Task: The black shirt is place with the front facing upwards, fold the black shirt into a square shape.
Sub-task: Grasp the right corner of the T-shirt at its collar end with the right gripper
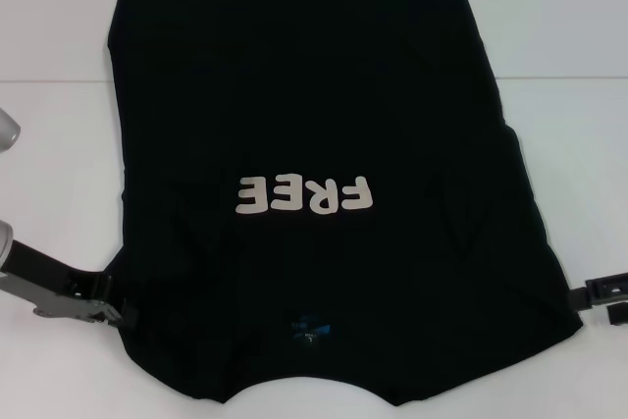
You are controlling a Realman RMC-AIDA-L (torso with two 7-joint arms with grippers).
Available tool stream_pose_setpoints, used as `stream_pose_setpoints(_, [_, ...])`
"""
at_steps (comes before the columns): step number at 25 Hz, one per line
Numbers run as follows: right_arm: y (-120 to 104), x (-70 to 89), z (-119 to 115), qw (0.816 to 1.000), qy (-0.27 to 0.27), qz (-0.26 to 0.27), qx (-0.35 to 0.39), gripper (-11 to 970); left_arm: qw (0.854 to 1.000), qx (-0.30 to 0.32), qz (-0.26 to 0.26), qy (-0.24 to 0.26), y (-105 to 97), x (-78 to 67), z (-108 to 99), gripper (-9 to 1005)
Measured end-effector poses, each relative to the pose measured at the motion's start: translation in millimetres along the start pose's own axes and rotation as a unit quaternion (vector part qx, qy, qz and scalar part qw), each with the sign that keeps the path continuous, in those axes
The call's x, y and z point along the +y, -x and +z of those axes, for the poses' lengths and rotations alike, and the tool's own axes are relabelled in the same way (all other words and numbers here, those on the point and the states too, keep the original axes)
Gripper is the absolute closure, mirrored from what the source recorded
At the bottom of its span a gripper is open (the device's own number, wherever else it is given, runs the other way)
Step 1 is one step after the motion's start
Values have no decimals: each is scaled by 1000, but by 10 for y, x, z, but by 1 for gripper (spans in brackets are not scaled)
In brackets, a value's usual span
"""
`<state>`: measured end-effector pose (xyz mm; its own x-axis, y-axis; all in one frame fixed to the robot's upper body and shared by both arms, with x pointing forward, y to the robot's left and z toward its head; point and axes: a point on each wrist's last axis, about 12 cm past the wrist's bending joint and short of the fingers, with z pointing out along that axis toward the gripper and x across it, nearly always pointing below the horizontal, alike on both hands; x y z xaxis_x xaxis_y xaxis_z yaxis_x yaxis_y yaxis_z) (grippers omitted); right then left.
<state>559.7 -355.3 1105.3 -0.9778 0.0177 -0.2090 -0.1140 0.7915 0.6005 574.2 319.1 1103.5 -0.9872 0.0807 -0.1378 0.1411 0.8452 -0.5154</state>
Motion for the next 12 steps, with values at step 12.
stream_pose_setpoints(12, [64,71,170,1000,-3,-13,9,44,1000,0,2,0,7,-12,9,970])
